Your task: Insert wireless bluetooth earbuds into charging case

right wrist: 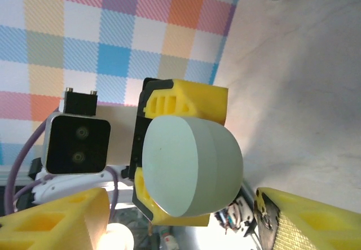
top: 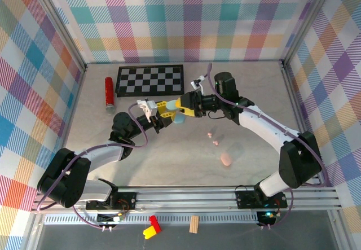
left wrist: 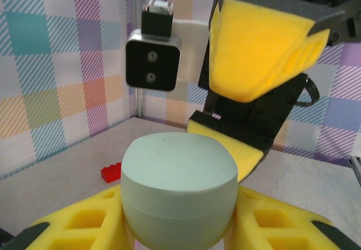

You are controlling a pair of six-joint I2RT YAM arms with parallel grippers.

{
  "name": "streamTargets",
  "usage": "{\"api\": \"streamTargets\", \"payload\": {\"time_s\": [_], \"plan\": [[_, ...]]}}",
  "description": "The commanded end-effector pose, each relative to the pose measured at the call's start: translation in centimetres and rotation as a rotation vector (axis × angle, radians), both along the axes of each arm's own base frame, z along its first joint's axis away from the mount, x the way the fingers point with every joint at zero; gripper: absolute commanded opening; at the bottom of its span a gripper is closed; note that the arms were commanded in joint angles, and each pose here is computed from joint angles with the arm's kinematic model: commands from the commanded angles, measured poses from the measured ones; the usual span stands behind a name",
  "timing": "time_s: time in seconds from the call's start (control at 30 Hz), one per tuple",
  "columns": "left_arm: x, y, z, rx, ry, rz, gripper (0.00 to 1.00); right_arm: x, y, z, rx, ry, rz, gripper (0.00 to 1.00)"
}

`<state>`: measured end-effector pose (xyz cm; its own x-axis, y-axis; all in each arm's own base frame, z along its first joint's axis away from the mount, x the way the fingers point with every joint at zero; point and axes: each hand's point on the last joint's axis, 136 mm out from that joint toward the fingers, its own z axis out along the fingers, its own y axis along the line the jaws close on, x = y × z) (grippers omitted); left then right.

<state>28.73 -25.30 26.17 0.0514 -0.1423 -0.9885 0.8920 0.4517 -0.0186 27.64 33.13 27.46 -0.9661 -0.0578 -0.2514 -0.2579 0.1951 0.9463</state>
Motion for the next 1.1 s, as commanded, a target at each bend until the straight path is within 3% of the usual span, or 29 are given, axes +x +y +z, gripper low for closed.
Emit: {"api": "streamTargets", "payload": {"time_s": [0.0, 0.2, 0.5, 0.63, 0.8, 0.9, 0.97, 1.07], "plan": [[-0.8, -0.4, 2.9, -0.053, -0.079, -0.047, 0.38, -0.7, 0.7, 1.5, 0.084, 0.019, 0.066, 0.67], [-1.3, -0.5, 3.2, -0.07, -0.075, -0.075, 0.38, 0.1, 1.1, 1.2, 0.085, 0.026, 0.052, 0.63], [-1.4, -0.5, 2.5, -0.049, -0.06, -0.073, 0.38, 0.4, 1.2, 0.8, 0.078, 0.035, 0.047, 0.26], [-1.1, -0.4, 2.2, -0.041, -0.06, -0.054, 0.42, 0.6, 1.0, 0.6, 0.072, 0.025, 0.025, 0.2], [-1.0, -0.2, 1.5, -0.011, -0.049, -0.036, 0.79, 1.9, -0.3, -1.2, -0.016, -0.029, -0.079, 0.2], [-1.0, 0.0, 0.5, 0.034, -0.027, -0.017, 0.94, 3.7, -2.5, -4.3, -0.133, -0.033, -0.196, 0.21], [-0.9, 0.1, -0.3, 0.072, -0.004, -0.001, 1.0, 4.6, -3.9, -7.3, -0.273, -0.041, -0.253, 0.22], [-1.1, 0.0, -1.5, 0.121, 0.026, 0.002, 1.0, 5.4, -5.2, -10.7, -0.408, -0.055, -0.293, 0.22]]}}
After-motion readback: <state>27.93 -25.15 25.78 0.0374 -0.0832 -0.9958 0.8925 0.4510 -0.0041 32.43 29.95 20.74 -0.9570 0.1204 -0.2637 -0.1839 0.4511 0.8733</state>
